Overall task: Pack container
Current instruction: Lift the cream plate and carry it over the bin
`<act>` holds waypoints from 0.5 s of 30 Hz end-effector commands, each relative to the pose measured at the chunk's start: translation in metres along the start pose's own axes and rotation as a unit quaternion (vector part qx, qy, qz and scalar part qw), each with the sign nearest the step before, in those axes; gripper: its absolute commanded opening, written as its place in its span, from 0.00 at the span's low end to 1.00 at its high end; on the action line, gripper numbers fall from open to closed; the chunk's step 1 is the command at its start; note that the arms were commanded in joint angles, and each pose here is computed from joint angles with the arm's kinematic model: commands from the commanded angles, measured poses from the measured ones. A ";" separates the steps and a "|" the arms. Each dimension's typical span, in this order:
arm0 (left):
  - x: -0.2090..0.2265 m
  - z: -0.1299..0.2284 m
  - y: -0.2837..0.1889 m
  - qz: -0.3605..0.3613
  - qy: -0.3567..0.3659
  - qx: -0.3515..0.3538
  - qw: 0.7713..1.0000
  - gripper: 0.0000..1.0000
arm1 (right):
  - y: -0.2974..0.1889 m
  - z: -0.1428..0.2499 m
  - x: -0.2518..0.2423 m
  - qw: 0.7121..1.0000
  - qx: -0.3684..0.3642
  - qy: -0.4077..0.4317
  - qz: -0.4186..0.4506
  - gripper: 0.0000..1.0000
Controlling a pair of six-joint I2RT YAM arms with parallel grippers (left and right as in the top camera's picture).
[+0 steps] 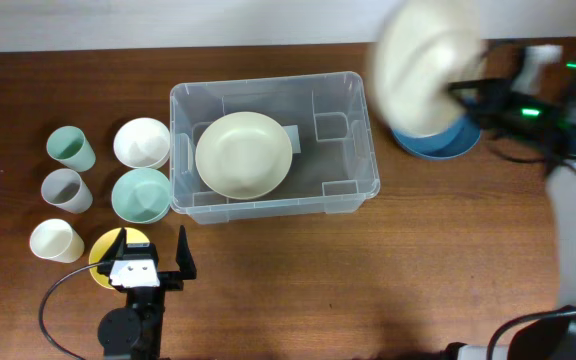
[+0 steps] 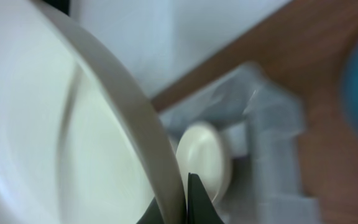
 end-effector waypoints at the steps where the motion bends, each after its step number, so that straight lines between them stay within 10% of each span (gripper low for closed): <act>1: -0.001 0.001 0.000 0.003 -0.003 0.001 1.000 1.00 | 0.053 0.034 0.015 0.998 0.037 -0.031 0.050 0.04; 15: -0.001 0.001 0.000 0.002 -0.003 0.001 1.000 0.99 | 0.177 0.142 0.030 0.968 0.076 -0.151 0.183 0.06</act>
Point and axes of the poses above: each gripper's point midway between its finger pads, its own y axis out along the fingers, its own x axis along the line the jaws close on, z = x × y, the point moved 10 cm from there along -y, back along the fingers, and after that the axes turned 9 degrees about y, right-handed, at the moved point
